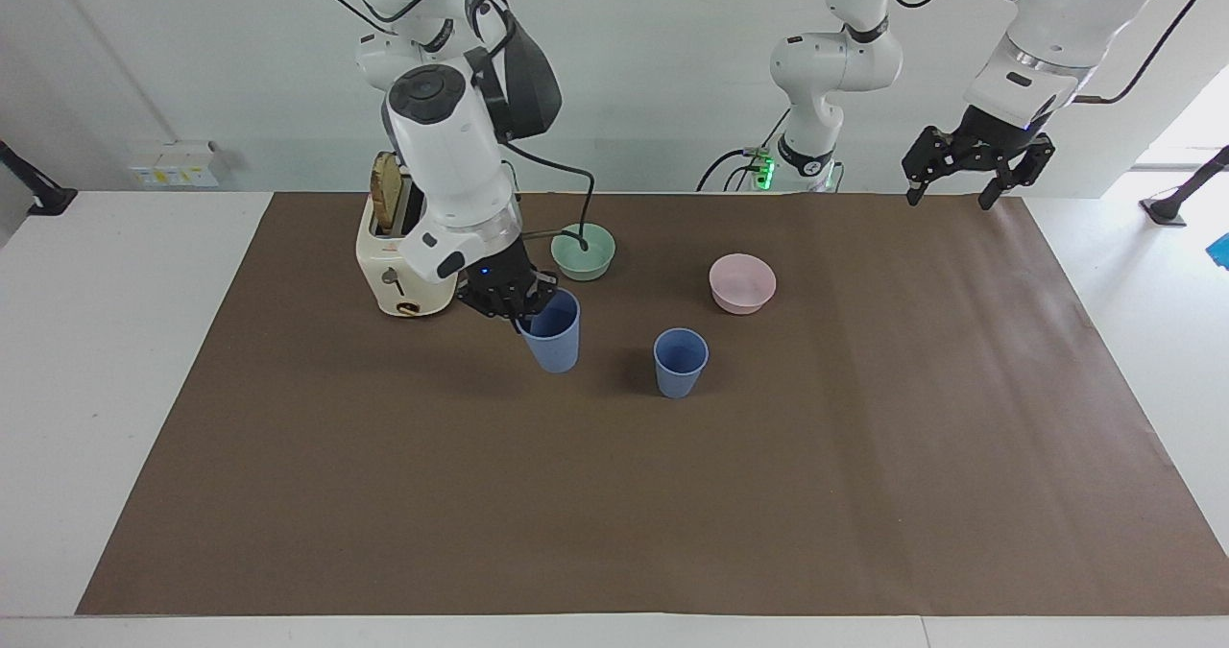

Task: Stack blue cups with both arms
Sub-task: 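Lift the blue cup with the right gripper toward the center cup, then lower the held cup into the center blue cup and open the right gripper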

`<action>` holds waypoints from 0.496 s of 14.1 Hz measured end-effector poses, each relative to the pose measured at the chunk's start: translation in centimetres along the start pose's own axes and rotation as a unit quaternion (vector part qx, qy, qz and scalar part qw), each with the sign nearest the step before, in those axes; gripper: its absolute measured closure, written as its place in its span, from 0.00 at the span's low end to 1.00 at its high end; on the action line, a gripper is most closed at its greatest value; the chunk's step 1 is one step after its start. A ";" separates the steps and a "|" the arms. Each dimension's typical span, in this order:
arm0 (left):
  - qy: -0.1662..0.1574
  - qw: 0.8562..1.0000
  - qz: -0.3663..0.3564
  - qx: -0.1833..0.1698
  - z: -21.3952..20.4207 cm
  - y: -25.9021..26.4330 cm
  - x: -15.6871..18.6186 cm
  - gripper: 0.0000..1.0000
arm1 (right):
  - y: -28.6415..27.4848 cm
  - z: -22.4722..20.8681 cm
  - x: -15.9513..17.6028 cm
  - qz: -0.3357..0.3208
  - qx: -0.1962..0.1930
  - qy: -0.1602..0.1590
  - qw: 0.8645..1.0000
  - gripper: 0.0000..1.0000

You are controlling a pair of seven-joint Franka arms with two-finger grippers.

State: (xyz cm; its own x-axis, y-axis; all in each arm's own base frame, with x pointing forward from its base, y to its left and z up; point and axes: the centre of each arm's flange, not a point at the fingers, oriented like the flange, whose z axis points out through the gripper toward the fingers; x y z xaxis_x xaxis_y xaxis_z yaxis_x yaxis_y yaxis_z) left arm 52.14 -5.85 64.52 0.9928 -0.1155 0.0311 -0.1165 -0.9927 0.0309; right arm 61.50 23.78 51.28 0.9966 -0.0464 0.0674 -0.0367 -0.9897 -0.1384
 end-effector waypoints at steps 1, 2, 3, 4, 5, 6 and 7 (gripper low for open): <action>0.000 1.000 0.000 0.000 0.0 0.0 0.0 0.00 | -1.5 -0.1 -0.5 -0.005 0.006 0.000 1.000 0.95; 0.000 1.000 0.000 0.000 0.0 0.0 0.0 0.00 | -2.7 -0.3 -0.9 -0.007 0.020 -0.003 1.000 0.95; 0.000 1.000 0.000 0.000 0.0 0.0 0.0 0.00 | -3.8 -0.6 -1.1 -0.004 0.034 -0.003 0.999 0.95; 0.000 1.000 0.000 0.000 0.0 0.0 0.0 0.00 | -4.7 -0.8 -1.2 -0.001 0.046 0.000 0.999 0.95; 0.000 1.000 0.000 0.000 0.0 0.0 0.0 0.00 | -5.7 -1.0 -1.4 -0.001 0.061 0.000 0.998 0.95; 0.000 1.000 0.000 0.000 0.0 0.0 0.0 0.00 | -6.8 -1.0 -1.8 -0.001 0.077 -0.006 0.997 0.95; 0.000 1.000 0.000 0.000 0.0 0.0 0.0 0.00 | -7.7 -1.0 -2.1 -0.003 0.088 -0.010 0.996 0.95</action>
State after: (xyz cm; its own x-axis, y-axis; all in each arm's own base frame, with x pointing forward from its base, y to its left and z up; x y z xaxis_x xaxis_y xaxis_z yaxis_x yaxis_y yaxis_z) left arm 52.14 -5.85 64.52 0.9928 -0.1155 0.0310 -0.1164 -0.9927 0.0309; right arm 59.57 31.33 53.17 0.9981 -0.0356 0.0504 -0.0183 -0.9510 -0.3087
